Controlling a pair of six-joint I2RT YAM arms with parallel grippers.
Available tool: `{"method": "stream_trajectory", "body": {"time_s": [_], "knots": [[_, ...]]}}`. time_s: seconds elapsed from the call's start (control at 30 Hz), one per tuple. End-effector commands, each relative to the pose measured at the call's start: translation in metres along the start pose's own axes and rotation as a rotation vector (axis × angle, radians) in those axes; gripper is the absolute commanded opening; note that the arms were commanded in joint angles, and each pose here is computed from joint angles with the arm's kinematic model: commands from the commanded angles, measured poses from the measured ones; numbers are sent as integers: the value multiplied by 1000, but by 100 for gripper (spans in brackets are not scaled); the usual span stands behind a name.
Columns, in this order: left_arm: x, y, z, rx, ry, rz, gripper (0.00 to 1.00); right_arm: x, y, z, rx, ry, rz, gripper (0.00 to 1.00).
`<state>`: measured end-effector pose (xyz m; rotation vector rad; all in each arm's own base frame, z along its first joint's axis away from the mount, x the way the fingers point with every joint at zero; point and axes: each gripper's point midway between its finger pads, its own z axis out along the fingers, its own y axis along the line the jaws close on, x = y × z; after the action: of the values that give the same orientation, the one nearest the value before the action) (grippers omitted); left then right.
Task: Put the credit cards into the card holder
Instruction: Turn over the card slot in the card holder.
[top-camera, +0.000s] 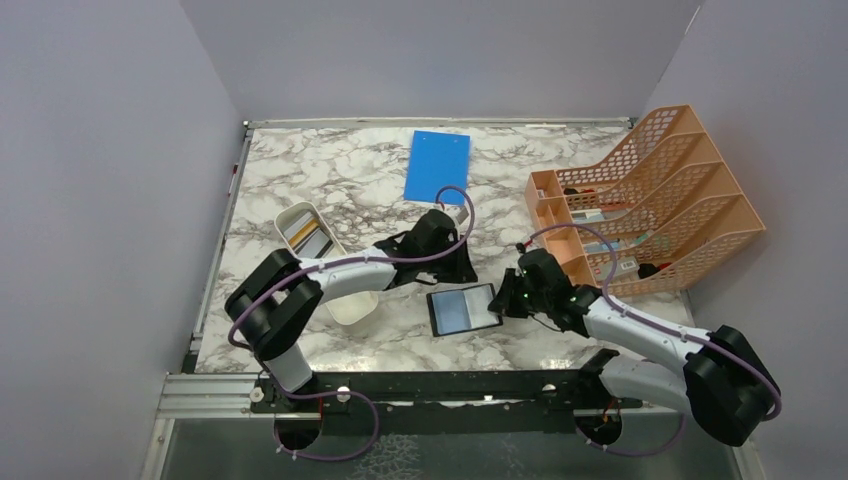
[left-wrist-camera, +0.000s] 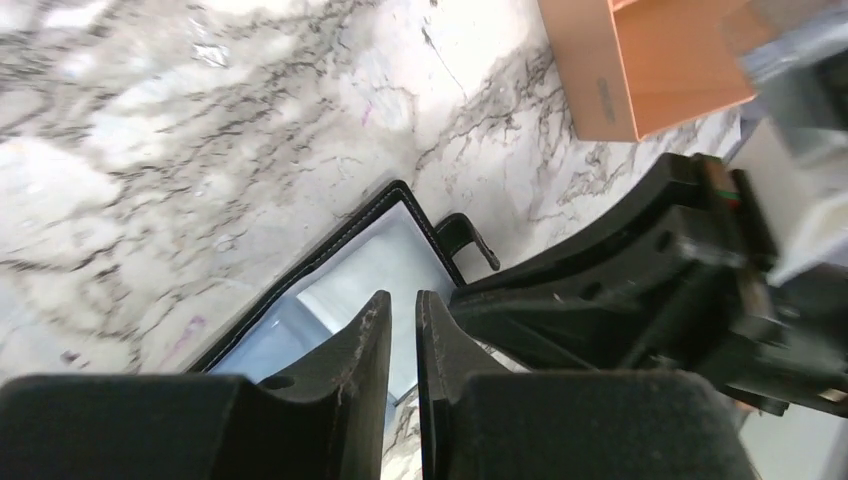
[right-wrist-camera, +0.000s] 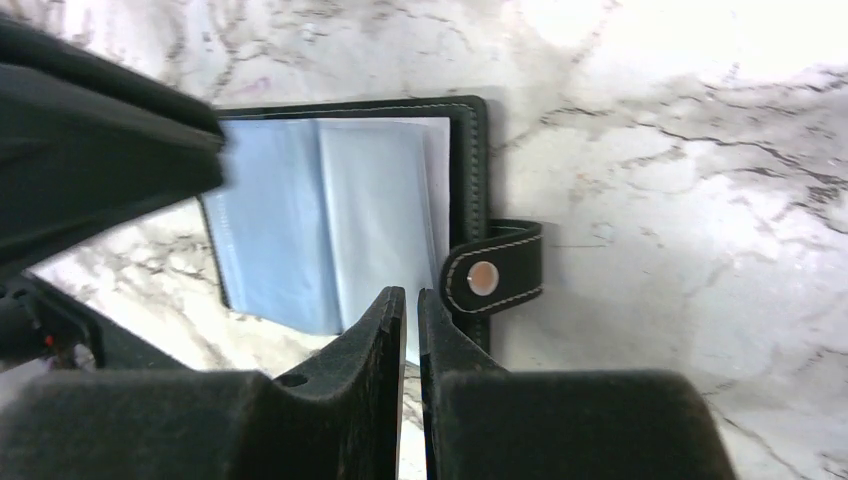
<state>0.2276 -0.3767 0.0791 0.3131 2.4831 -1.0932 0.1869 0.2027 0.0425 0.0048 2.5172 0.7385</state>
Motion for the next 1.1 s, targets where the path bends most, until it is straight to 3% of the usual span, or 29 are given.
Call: {"method": "stream_trajectory", "body": {"time_s": [0.0, 0.43, 0.77, 1.07], "knots": [[-25, 6, -26, -128, -96, 59, 20, 3, -31, 4, 136, -27, 13, 15], [-68, 41, -99, -394, -235, 122, 31, 5, -35, 8, 146, -24, 10, 15], [-121, 109, -190, -631, -423, 71, 37, -6, -10, -1, 38, -43, -24, 16], [-140, 140, -246, -863, -433, 505, 36, -11, 4, -5, -20, -43, -60, 16]]}}
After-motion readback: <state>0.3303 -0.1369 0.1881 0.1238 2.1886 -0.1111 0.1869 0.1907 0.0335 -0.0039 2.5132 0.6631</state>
